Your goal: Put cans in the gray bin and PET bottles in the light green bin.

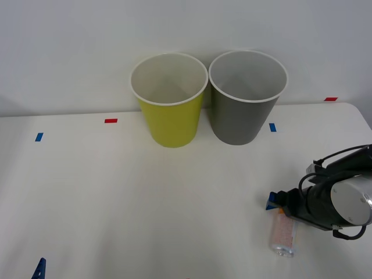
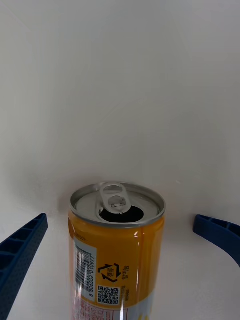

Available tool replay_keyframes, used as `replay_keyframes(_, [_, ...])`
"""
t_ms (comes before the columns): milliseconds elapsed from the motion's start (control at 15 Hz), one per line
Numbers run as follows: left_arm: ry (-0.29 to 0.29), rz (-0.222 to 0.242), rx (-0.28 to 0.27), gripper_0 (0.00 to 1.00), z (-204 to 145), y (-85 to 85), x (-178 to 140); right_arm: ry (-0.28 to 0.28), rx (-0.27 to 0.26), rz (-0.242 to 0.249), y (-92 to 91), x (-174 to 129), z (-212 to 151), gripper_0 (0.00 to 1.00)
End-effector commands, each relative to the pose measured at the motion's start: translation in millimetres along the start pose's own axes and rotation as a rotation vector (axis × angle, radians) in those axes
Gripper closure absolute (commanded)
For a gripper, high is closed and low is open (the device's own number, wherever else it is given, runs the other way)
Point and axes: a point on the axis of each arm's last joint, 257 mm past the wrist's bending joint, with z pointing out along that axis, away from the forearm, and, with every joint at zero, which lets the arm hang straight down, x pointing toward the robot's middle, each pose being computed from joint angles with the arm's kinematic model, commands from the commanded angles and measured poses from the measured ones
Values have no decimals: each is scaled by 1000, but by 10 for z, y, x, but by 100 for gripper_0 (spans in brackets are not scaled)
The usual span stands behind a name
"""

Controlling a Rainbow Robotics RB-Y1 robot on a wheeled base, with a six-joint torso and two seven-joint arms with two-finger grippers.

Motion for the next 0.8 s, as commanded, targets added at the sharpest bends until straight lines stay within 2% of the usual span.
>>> replay_keyframes(67, [0, 0, 0, 0, 0, 0, 0, -1, -4, -11, 31, 4, -4, 47])
replay_keyframes(133, [0, 0, 0, 0, 0, 0, 0, 0, -5, -11, 41, 16, -4, 84])
replay_keyframes(200, [0, 0, 0, 0, 0, 0, 0, -2, -6, -10, 46, 8, -2, 91])
replay_keyframes(533, [0, 0, 0, 0, 0, 0, 0, -6, -28, 16, 156, 37, 33, 97])
replay_keyframes(800, [0, 0, 0, 0, 0, 0, 0, -28, -37, -11, 179, -1, 15, 100])
